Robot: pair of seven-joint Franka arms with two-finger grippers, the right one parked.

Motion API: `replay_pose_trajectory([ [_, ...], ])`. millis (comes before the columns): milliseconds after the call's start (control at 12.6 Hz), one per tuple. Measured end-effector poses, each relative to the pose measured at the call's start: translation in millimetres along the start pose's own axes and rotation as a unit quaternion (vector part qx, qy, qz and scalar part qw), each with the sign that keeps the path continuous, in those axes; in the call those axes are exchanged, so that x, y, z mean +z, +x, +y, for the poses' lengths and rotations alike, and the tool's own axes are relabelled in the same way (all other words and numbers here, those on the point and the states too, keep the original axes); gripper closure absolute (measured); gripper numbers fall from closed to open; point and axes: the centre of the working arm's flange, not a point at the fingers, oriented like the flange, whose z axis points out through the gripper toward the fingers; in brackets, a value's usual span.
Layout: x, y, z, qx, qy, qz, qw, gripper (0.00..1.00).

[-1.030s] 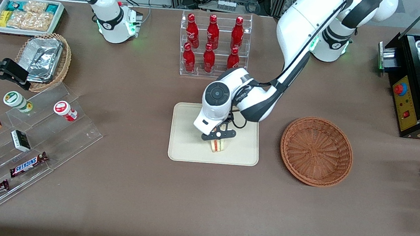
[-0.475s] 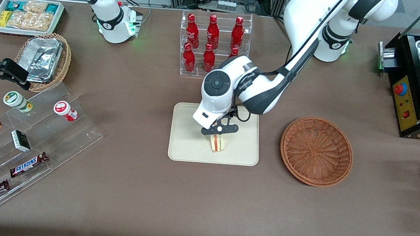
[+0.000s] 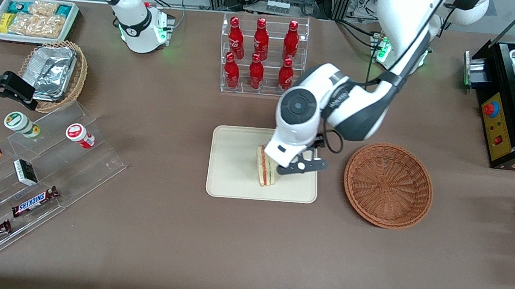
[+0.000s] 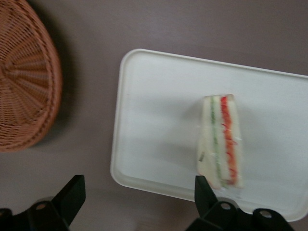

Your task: Place sandwich from basket to tray

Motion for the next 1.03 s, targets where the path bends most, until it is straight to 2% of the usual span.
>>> replay_pose_trajectory([
  [238,-7,26,-56,0.024,0.003,-0.011,0.9996,0.0],
  [475,-19,25,-96,0.048,0.008,-0.019,0.9986,0.0],
  [713,-42,22,-134,0.058,0.002,-0.019,0.9981,0.0],
  [1030,-86,16,-200,0.109,0.012,-0.046,0.9929,0.0],
])
